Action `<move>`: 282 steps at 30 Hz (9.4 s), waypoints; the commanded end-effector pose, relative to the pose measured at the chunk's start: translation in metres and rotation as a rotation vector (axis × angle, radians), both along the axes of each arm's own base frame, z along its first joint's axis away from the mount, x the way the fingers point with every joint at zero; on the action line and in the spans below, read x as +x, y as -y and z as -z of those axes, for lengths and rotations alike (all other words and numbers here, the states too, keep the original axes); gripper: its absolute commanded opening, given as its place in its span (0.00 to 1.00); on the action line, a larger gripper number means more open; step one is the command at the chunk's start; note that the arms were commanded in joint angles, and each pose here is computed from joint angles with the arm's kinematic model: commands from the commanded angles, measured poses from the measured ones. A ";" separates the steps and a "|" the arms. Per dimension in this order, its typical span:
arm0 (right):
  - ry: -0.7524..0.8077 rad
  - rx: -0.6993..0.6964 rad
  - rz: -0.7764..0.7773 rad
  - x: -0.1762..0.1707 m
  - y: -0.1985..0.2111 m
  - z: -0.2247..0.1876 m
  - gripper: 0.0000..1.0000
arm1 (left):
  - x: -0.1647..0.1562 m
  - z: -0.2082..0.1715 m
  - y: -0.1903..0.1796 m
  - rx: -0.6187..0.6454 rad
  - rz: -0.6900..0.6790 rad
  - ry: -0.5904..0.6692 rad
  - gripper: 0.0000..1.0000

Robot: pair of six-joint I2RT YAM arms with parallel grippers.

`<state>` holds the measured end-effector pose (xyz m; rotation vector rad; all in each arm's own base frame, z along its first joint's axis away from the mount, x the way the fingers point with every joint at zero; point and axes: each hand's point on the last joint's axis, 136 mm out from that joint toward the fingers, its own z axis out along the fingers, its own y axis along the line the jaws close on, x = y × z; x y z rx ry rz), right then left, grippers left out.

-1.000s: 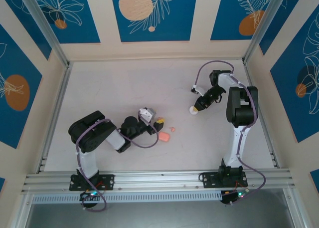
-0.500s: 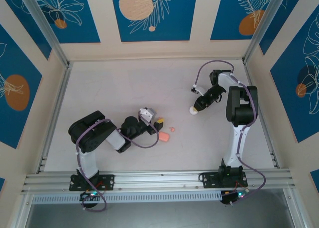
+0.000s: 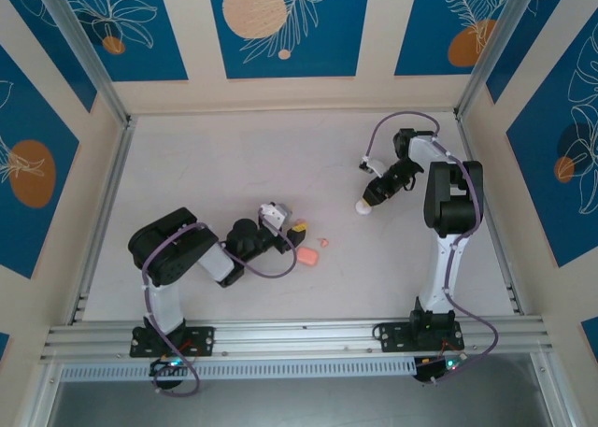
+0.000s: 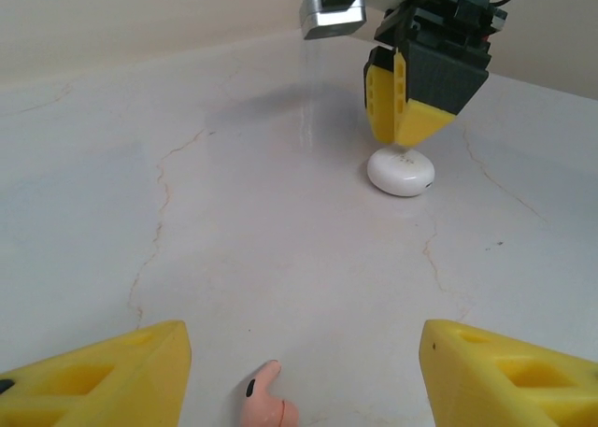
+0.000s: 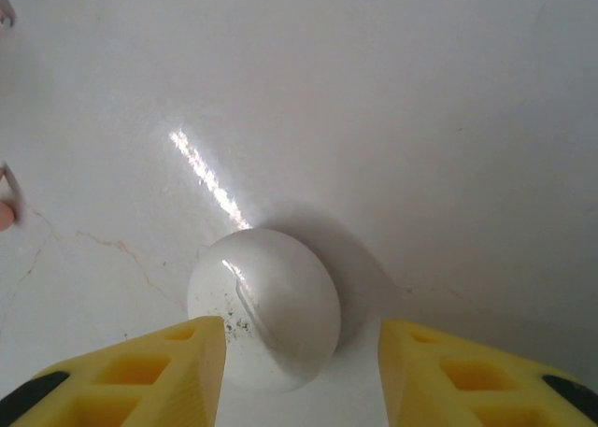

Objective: Insert wireless bluetooth earbuds into charging case

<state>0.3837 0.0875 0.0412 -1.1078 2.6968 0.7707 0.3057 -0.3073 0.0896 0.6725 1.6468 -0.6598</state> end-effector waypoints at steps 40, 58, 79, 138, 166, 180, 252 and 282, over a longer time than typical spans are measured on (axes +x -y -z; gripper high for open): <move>0.252 0.578 0.708 -0.080 -0.034 -0.166 0.69 | -0.077 0.000 -0.004 0.665 -0.233 -0.956 0.65; 0.250 0.572 0.741 -0.102 -0.031 -0.150 0.77 | -0.072 0.031 0.024 0.788 -0.229 -1.042 0.72; 0.259 0.565 0.706 -0.104 -0.033 -0.146 0.77 | -0.077 0.060 0.029 0.866 -0.248 -1.106 0.77; -0.108 0.632 0.647 -0.131 -0.052 -0.143 0.64 | -0.100 -0.020 0.029 0.581 0.303 -0.276 0.51; -0.391 0.506 0.392 -0.182 -0.147 -0.107 0.48 | -0.107 -0.035 0.037 0.545 0.438 0.034 0.50; -0.445 0.476 0.288 -0.191 -0.177 -0.098 0.43 | -0.105 -0.039 0.037 0.536 0.423 0.023 0.50; 0.540 0.611 -0.558 -0.228 -0.167 -0.158 0.17 | -0.135 -0.120 -0.010 0.603 0.839 0.008 0.68; 0.581 0.630 -0.640 -0.224 -0.192 -0.160 0.18 | -0.142 -0.116 0.003 0.552 0.930 -0.051 0.31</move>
